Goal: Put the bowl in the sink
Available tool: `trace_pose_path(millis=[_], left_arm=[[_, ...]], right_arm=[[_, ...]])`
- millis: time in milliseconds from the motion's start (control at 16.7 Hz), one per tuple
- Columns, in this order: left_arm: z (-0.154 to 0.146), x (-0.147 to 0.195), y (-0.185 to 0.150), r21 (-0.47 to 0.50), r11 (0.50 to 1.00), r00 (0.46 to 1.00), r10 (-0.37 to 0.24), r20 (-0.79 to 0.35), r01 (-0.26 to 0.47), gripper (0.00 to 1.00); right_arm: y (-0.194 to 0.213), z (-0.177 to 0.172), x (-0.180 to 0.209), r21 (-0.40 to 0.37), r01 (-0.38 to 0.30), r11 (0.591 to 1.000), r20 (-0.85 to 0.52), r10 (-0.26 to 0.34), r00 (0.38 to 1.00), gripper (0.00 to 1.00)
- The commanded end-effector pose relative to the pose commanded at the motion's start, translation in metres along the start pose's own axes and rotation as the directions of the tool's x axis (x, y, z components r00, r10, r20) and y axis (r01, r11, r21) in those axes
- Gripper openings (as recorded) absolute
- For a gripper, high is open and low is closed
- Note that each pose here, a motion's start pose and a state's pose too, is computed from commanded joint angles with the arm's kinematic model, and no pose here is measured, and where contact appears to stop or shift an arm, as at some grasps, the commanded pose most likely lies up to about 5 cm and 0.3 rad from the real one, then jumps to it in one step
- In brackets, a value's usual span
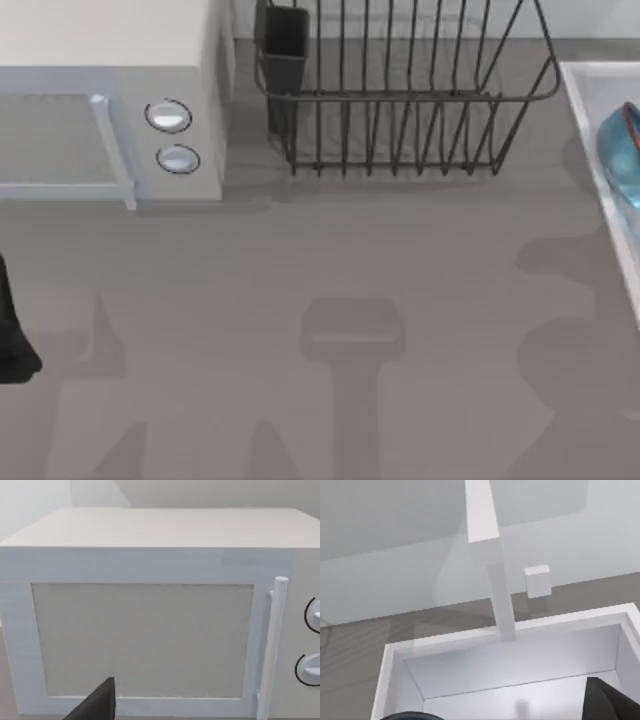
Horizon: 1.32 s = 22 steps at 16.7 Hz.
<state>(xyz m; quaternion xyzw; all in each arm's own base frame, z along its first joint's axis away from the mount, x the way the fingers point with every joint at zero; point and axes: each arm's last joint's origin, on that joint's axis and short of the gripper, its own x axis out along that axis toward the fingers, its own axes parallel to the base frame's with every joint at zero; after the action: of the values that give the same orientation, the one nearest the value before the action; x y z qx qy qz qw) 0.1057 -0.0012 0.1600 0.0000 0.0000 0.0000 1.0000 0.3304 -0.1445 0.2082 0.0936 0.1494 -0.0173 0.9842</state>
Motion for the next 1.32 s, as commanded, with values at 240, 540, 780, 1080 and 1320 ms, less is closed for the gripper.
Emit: trace_pose_path(millis=[240, 540, 780, 1080, 1320], left_arm=[[0.0, 0.0, 0.0, 0.0, 1.0, 1.0, 0.0, 0.0, 0.0, 1.0], [0.0, 0.0, 0.0, 0.0, 1.0, 1.0, 0.0, 0.0, 0.0, 1.0], [0.0, 0.0, 0.0, 0.0, 1.0, 1.0, 0.0, 0.0, 0.0, 1.0], [0.0, 0.0, 0.0, 0.0, 1.0, 1.0, 0.0, 0.0, 0.0, 1.0], [0.0, 0.0, 0.0, 0.0, 1.0, 1.0, 0.0, 0.0, 0.0, 1.0]], right_arm=[[-0.003, -0.012, -0.037, -0.114, 0.002, 0.993, 0.187, 0.02, 0.982, 0.0], [0.004, -0.019, -0.06, -0.185, 0.003, 0.983, 0.291, 0.051, 0.955, 0.0], [0.004, -0.019, -0.061, -0.186, 0.003, 0.982, 0.293, 0.052, 0.955, 0.0], [-0.001, -0.03, -0.051, -0.184, 0.002, 0.983, 0.289, 0.052, 0.956, 0.0], [-0.016, -0.066, -0.031, -0.183, 0.01, 0.983, 0.293, 0.044, 0.955, 0.0]])
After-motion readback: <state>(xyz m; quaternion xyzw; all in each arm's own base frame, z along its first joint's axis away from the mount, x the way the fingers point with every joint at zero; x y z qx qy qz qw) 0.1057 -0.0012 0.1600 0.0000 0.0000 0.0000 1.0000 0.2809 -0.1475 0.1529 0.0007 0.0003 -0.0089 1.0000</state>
